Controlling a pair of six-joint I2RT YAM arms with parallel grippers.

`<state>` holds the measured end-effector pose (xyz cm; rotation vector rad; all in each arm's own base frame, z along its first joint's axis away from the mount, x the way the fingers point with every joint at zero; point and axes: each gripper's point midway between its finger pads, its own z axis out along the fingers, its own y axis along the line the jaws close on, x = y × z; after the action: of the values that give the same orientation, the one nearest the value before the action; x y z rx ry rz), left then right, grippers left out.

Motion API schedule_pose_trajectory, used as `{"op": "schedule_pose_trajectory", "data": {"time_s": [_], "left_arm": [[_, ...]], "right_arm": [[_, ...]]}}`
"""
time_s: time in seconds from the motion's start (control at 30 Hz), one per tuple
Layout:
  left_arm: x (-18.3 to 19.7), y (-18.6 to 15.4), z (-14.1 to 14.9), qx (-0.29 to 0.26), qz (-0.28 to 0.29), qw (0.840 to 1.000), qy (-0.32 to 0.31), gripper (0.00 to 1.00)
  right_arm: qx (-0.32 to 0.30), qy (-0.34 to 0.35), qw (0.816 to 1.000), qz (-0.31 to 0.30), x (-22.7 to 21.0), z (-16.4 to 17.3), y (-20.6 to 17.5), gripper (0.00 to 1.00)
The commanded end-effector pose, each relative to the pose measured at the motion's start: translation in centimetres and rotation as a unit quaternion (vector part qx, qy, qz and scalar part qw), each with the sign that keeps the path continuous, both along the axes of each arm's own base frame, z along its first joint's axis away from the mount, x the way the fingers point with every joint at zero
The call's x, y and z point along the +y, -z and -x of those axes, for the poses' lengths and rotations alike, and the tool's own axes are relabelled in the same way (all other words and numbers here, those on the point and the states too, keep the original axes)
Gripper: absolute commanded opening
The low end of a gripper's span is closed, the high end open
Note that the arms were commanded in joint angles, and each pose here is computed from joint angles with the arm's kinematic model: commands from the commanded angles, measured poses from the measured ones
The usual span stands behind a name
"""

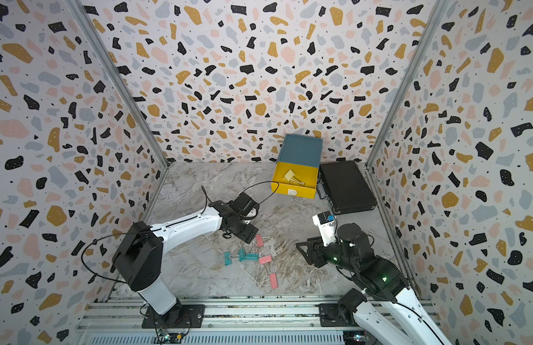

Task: Put the binder clips in the drawer according to color
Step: Pick up the binder clip at the center of the board.

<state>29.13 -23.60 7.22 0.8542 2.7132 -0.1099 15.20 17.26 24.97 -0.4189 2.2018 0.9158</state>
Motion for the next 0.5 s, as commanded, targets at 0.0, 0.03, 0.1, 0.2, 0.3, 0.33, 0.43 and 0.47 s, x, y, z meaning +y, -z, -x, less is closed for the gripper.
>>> {"op": "schedule_pose_trajectory", "data": {"time_s": [0.0, 0.03, 0.1, 0.2, 0.3, 0.33, 0.43, 0.47], "left_arm": [[0.2, 0.8, -1.0, -0.008, -0.009, 1.0, -0.006, 0.84], [0.3, 1.1, -1.2, -0.007, -0.009, 1.0, -0.012, 0.83], [0.4, 1.6, -1.5, -0.007, -0.002, 1.0, -0.023, 0.81], [0.4, 2.2, -2.0, -0.007, 0.006, 0.999, -0.032, 0.78], [0.2, 2.8, -2.3, -0.001, 0.016, 0.999, -0.04, 0.76], [0.1, 3.0, -2.5, 0.001, 0.019, 0.999, -0.041, 0.76], [-0.3, 3.9, -2.5, 0.012, 0.022, 0.999, -0.041, 0.75], [-0.4, 4.1, -2.6, 0.013, 0.023, 0.999, -0.043, 0.74]], "right_arm": [[-0.004, -0.003, 1.0, -0.013, 0.2, 0.2, -0.8, 0.59], [-0.004, -0.002, 1.0, -0.015, 0.2, 0.2, -0.9, 0.59], [-0.004, -0.001, 1.0, -0.015, 0.2, 0.1, -0.8, 0.59], [-0.003, -0.001, 1.0, -0.017, 0.3, 0.1, -0.7, 0.59], [-0.002, 0.0, 1.0, -0.015, 0.2, 0.0, -0.6, 0.59], [-0.001, 0.0, 1.0, -0.015, 0.2, 0.0, -0.5, 0.59], [0.0, 0.001, 1.0, -0.014, 0.2, 0.1, -0.5, 0.59], [-0.001, 0.001, 1.0, -0.013, 0.2, 0.1, -0.5, 0.59]]}}
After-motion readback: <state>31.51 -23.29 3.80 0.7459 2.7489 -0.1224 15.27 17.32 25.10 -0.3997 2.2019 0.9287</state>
